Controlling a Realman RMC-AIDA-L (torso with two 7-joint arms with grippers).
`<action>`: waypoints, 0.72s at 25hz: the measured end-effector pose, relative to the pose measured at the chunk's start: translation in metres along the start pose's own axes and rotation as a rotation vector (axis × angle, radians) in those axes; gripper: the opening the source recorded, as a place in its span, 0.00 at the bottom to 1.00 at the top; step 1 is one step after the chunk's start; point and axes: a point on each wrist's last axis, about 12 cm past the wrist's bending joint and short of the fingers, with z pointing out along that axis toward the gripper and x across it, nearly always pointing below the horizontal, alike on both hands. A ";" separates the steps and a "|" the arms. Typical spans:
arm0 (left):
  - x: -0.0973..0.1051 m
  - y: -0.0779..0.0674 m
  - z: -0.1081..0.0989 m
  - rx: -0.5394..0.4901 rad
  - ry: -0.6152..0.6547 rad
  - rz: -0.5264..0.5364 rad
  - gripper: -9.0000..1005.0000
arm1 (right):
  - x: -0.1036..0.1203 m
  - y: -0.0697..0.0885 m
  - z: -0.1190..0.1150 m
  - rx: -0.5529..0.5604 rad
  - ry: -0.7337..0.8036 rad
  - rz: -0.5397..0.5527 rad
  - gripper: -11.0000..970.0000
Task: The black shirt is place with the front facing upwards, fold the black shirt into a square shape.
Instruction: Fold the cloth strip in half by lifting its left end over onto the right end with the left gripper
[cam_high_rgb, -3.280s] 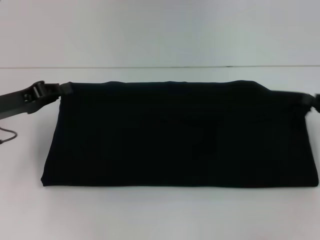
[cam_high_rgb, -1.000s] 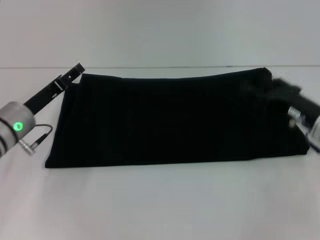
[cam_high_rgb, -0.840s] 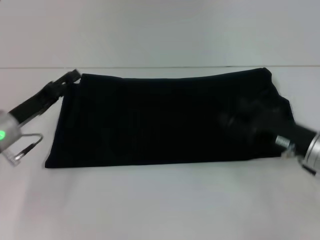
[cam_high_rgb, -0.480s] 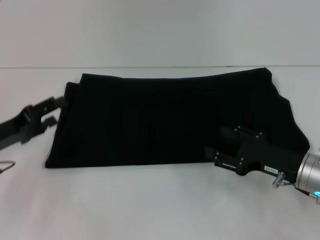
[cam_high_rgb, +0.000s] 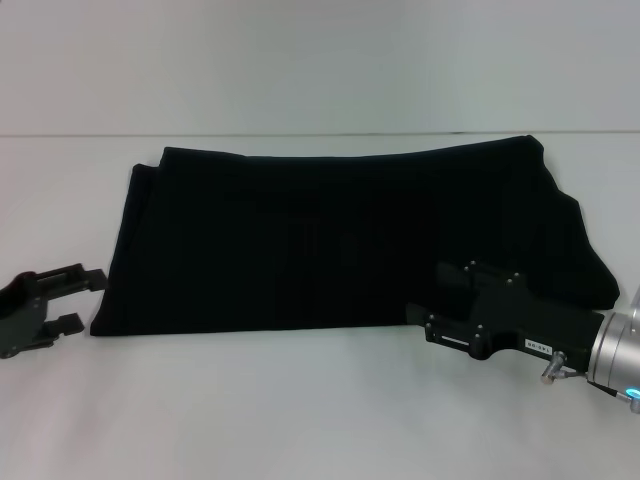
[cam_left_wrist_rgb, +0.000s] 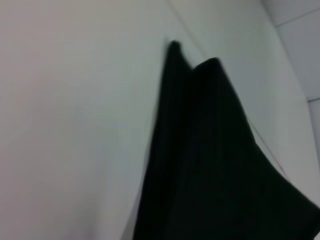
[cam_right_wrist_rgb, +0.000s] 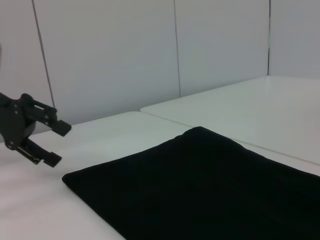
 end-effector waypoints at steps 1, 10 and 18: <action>0.000 0.001 -0.003 0.005 -0.004 -0.018 0.82 | 0.000 0.000 0.000 0.002 0.000 0.001 0.79; 0.003 0.006 -0.001 -0.021 0.024 -0.099 0.82 | 0.000 -0.002 0.000 0.020 0.000 0.009 0.79; 0.005 0.011 0.008 -0.034 0.018 -0.140 0.82 | -0.001 -0.002 0.002 0.018 -0.001 0.010 0.79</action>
